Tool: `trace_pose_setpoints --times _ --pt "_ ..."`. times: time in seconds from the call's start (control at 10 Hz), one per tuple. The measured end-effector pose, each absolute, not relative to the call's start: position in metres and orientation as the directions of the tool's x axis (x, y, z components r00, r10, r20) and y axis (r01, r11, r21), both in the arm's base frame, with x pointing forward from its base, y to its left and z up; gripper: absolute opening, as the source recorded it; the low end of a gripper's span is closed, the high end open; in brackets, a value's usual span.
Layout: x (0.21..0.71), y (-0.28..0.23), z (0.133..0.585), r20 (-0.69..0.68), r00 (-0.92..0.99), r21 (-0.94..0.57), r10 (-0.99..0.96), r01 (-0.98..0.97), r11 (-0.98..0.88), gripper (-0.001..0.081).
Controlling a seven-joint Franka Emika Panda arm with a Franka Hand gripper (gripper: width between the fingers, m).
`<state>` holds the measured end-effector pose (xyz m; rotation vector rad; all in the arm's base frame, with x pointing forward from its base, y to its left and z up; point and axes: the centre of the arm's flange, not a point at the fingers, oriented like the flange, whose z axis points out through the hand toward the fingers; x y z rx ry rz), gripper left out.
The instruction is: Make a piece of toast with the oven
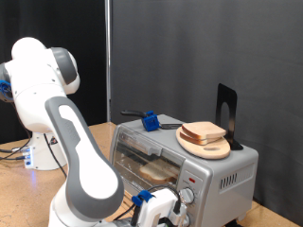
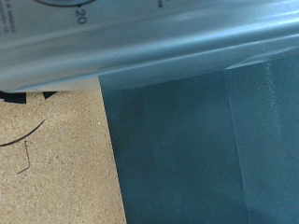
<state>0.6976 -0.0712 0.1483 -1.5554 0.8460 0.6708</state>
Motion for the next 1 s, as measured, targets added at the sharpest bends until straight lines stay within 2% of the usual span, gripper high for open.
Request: trace_pose_setpoints --times 1.0 --pt "0.689 -0.051 0.138 -0.832 0.53 -0.53 -0.166 -0.847 -0.045 0.0682"
